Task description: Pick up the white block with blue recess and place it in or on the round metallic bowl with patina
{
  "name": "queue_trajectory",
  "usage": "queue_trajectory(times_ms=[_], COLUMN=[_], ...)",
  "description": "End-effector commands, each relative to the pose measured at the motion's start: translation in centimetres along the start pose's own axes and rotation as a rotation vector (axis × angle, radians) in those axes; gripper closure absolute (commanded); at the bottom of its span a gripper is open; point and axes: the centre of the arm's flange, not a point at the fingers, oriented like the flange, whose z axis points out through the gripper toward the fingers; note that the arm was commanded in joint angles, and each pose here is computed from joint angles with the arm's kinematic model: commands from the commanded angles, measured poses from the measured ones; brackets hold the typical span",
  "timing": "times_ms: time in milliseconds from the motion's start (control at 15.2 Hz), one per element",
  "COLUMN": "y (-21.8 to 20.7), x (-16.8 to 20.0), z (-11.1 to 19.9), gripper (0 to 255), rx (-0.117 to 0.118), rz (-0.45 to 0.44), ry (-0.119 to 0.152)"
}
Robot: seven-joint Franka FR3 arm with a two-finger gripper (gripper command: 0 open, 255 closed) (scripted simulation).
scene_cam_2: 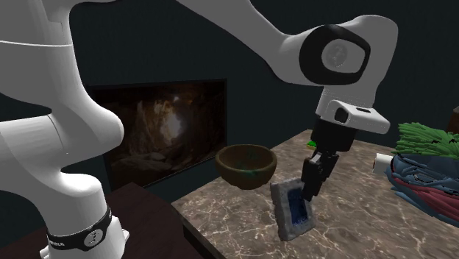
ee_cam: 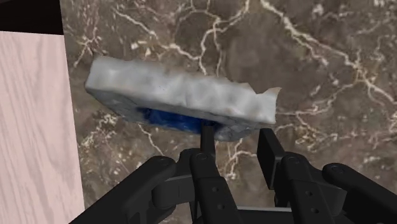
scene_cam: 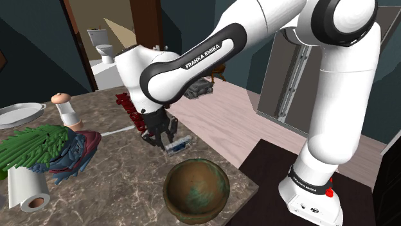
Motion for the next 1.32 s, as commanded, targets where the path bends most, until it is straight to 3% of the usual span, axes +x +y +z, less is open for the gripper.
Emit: queue_trajectory(times_ms=[0,1254], y=[0.3,2.1], x=[-0.2,-1.3], z=[-1.1,-10.6], gripper=[255,255], rx=[0.0,0.0], rz=[0.0,0.0], ry=[0.0,0.0])
